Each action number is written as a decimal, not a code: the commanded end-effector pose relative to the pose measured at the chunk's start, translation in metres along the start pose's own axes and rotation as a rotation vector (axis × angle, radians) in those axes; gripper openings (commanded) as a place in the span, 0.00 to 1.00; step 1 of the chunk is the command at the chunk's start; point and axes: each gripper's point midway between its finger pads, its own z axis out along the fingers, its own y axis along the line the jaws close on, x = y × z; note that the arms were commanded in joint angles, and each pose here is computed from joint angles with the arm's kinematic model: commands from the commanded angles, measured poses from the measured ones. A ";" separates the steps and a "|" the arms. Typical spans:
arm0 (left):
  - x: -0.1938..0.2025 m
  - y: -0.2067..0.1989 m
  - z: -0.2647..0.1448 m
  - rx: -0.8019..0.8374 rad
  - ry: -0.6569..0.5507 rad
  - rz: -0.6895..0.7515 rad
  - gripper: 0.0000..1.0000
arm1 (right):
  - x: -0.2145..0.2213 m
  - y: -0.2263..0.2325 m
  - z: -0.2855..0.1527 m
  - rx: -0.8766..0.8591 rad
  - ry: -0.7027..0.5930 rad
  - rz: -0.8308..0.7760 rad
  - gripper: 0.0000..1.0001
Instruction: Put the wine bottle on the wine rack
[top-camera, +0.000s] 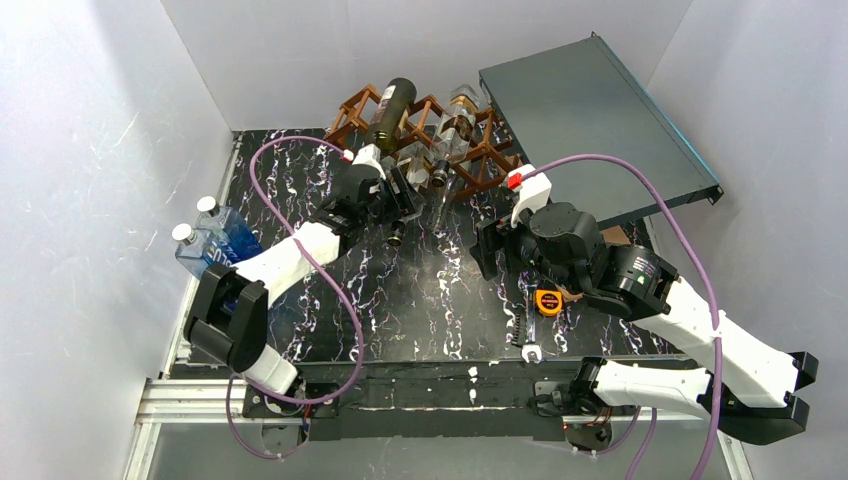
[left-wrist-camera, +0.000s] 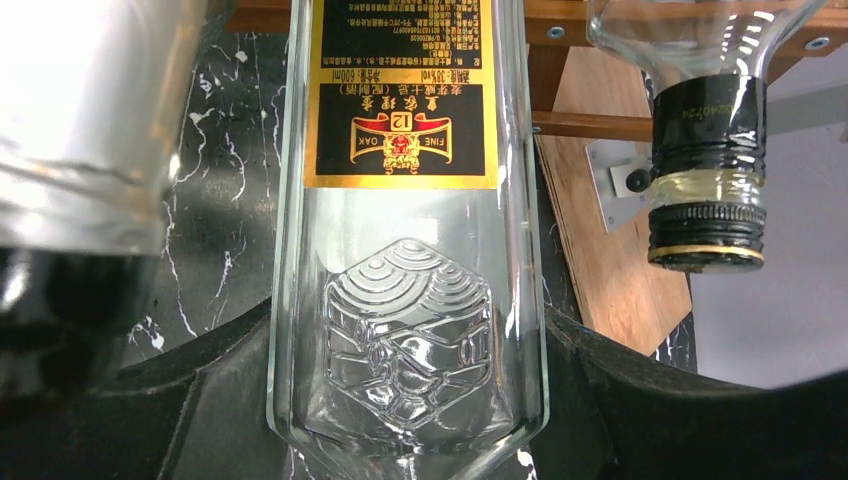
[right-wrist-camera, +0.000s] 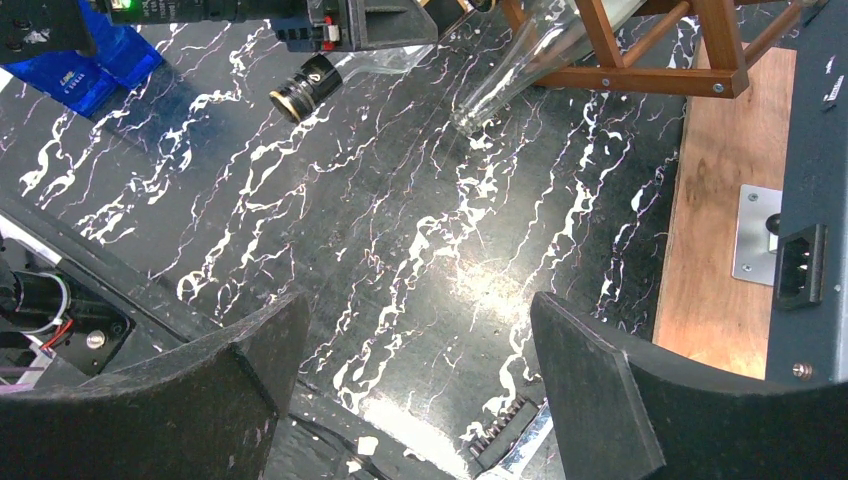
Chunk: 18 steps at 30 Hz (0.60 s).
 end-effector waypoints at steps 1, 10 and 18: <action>-0.086 -0.062 -0.015 0.172 -0.264 0.037 0.00 | -0.018 0.000 -0.008 -0.005 -0.060 0.011 0.91; -0.089 -0.060 0.003 0.153 -0.271 0.093 0.00 | -0.016 -0.002 -0.009 0.000 -0.057 0.010 0.91; -0.075 -0.047 0.006 0.126 -0.246 0.054 0.00 | -0.016 -0.003 -0.009 0.004 -0.059 0.009 0.91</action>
